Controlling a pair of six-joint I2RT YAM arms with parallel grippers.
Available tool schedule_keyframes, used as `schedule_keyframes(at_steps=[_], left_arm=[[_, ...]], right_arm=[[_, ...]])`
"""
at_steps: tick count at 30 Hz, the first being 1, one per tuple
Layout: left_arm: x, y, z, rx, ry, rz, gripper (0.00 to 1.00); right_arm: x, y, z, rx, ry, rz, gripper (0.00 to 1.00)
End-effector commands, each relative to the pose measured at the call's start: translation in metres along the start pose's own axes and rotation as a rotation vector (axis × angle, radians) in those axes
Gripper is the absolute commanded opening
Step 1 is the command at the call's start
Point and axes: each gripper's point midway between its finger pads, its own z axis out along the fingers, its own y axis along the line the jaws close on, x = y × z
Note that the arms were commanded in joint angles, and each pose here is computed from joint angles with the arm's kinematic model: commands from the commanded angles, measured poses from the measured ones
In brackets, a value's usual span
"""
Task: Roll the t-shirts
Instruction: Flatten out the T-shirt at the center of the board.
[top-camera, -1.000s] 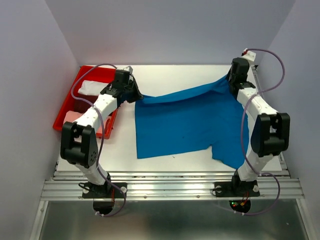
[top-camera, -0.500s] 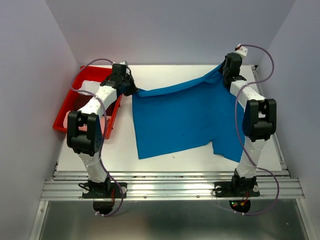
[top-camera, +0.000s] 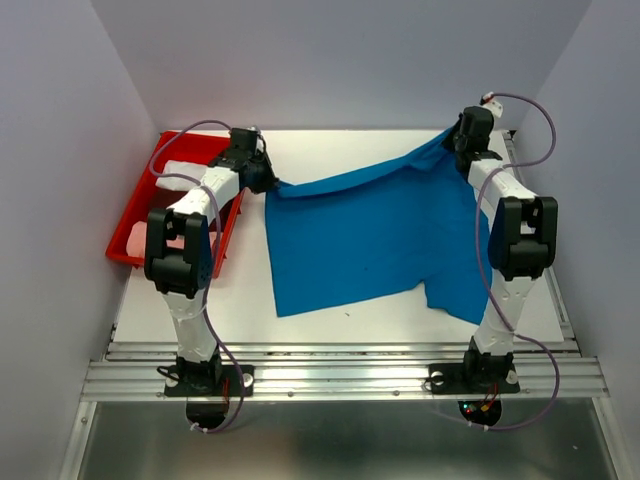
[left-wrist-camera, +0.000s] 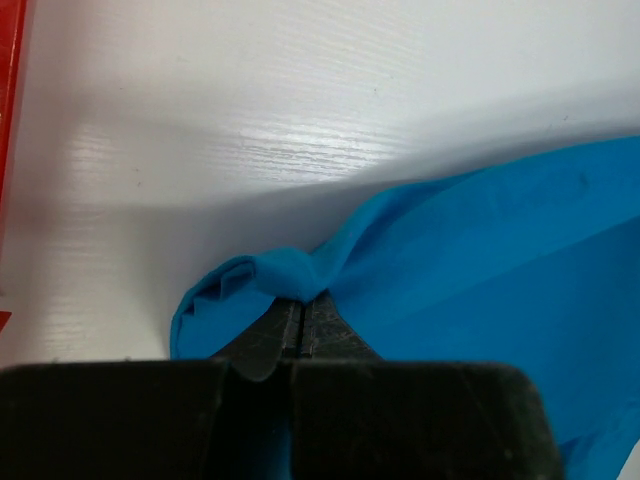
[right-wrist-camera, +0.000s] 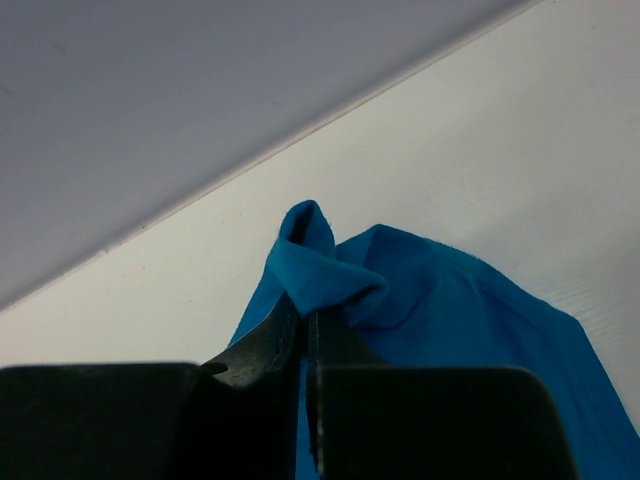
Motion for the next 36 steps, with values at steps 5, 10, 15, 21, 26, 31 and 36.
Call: schedule_keyframes(at_steps=[5,10,15,21,26,31,36], left_arm=[[-0.030,-0.015,-0.009,0.030,-0.062,0.034,0.00],[-0.035,-0.013,-0.008,0.019,-0.068,0.037,0.00],[-0.038,-0.007,-0.003,-0.002,-0.048,0.032,0.00],[-0.038,0.000,0.008,-0.022,-0.029,0.026,0.00],[-0.039,0.007,0.011,-0.037,-0.021,0.020,0.00],[-0.044,0.011,0.015,-0.045,-0.021,0.015,0.00],[-0.047,0.013,0.015,-0.050,-0.026,0.011,0.00]], right_arm=[[-0.005,-0.006,0.009,-0.031,0.033,0.047,0.01],[-0.003,0.006,0.030,-0.100,-0.001,0.059,0.01],[0.000,0.010,0.049,-0.108,-0.011,0.091,0.01],[0.006,0.015,0.072,-0.124,-0.016,0.124,0.01],[0.013,0.020,0.089,-0.145,-0.010,0.154,0.01],[0.018,0.025,0.101,-0.168,-0.004,0.181,0.01],[0.017,0.031,0.108,-0.193,-0.002,0.193,0.01]])
